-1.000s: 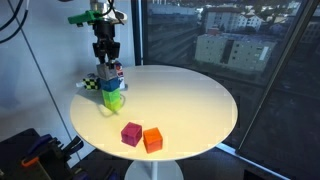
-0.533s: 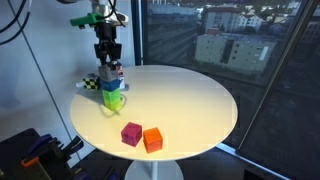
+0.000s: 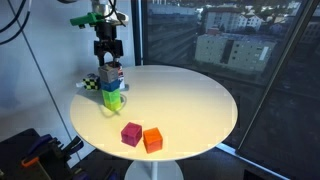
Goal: Add the grey block to the stack
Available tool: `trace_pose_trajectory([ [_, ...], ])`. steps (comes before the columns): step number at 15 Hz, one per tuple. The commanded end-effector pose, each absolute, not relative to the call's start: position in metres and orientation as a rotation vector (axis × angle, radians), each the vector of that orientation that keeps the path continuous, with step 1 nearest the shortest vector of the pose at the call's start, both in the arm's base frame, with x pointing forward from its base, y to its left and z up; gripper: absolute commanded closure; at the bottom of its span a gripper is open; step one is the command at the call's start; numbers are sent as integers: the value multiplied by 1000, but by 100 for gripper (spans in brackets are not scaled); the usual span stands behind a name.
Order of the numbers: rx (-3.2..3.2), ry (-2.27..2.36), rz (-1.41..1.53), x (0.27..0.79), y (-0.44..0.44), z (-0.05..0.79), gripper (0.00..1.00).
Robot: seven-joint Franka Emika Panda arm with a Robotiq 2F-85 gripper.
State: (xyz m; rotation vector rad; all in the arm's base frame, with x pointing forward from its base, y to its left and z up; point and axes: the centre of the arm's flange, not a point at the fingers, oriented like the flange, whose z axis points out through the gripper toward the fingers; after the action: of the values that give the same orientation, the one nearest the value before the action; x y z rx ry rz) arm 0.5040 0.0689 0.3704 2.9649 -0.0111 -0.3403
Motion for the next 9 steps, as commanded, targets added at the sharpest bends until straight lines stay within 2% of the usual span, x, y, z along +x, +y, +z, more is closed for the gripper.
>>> trace_pose_trajectory([
  [1,2987,8,-323,504,64,385,0],
  [9,3079,55,-264,497,61,422,0],
])
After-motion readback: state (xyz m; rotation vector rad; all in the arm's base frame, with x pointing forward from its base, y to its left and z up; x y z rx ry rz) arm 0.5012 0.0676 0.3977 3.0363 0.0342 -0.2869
